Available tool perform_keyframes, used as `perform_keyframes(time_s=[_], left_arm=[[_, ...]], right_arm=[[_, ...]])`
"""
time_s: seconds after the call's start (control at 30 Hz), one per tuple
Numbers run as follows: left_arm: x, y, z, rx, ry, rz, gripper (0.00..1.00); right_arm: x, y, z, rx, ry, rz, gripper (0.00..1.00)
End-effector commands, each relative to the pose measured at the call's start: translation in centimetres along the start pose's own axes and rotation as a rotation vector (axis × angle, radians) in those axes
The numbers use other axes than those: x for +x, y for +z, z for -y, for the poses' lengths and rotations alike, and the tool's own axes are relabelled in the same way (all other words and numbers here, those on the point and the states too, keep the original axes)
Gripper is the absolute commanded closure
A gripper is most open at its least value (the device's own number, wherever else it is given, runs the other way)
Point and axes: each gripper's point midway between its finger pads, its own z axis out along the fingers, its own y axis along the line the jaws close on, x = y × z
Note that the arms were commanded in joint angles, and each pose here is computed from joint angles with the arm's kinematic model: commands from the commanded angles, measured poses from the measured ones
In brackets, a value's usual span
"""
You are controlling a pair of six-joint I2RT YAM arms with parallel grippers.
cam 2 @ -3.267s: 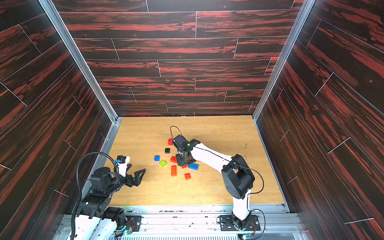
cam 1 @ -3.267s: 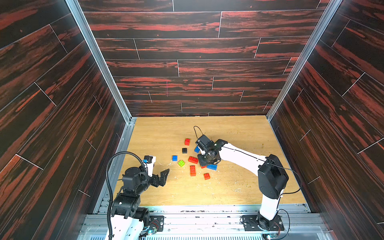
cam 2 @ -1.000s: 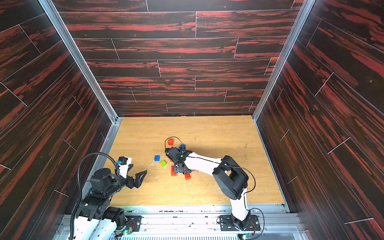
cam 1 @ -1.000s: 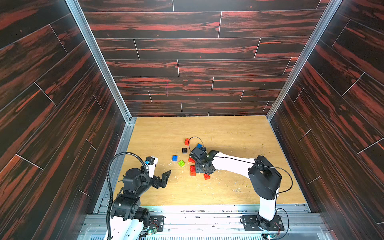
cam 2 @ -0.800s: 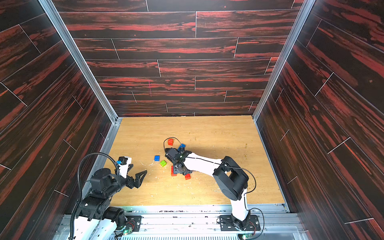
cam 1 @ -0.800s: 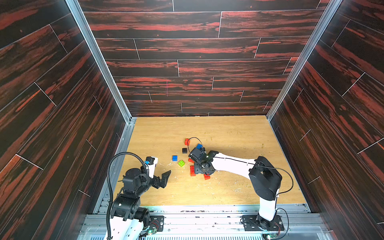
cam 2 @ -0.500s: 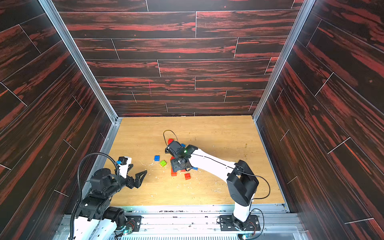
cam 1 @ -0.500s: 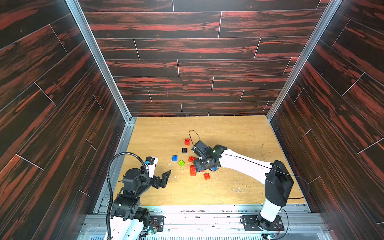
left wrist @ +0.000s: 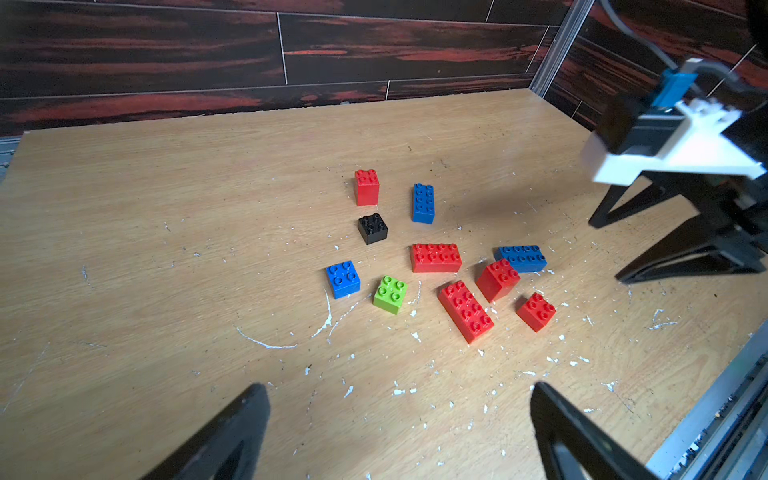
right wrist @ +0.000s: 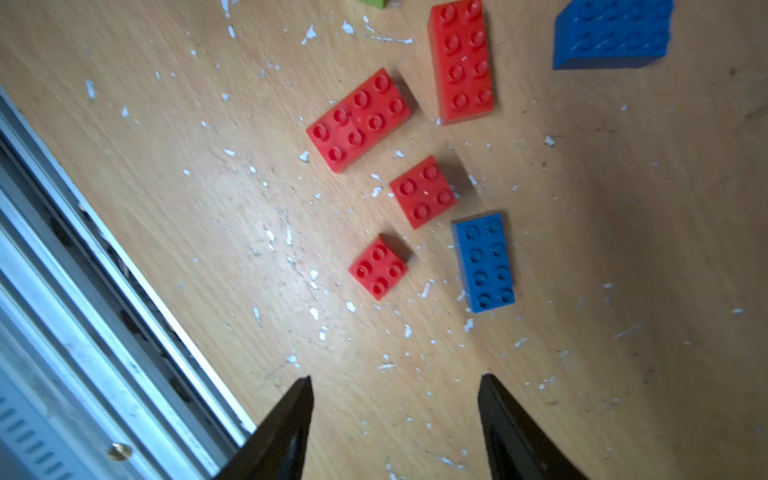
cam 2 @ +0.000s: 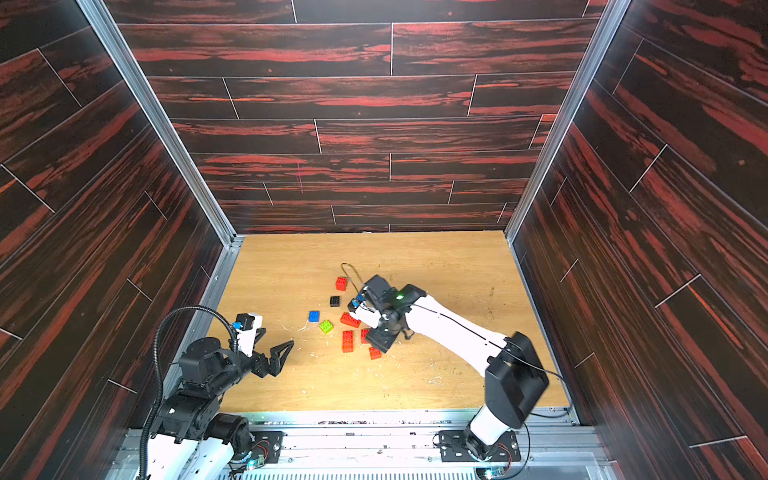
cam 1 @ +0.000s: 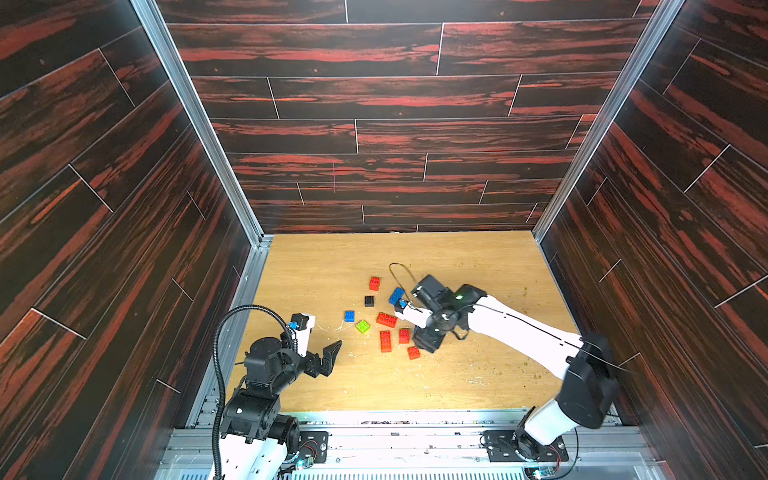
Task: Assemble the letter f with lego
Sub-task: Pick up the lego brick from the center of the board.
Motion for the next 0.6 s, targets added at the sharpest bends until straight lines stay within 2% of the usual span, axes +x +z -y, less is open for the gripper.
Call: perform_keyframes(time_s=[0.0, 0.1, 0.2, 0.57], left_arm=[[0.4, 0.0, -0.1, -0.006, 0.004, -0.011, 0.00], [0.4, 0.0, -0.1, -0.008, 0.003, -0.011, 0.00], [0.4, 0.0, -0.2, -0.014, 0.003, -0.011, 0.00], [0.4, -0.1, -0.3, -0.023, 0.001, -0.007, 0.00]], right_arm=[[-0.3, -0.5, 1.7, 0.034, -0.142, 0.066, 0.35], [-0.6, -0.3, 3.1, 0.031, -0.165, 0.116, 0.36], [-0.7, 0.4, 3.4, -0.028, -0.205, 0.138, 0.37], [-1.3, 4.5, 5.9, -0.095, -0.228, 0.094, 0.40]])
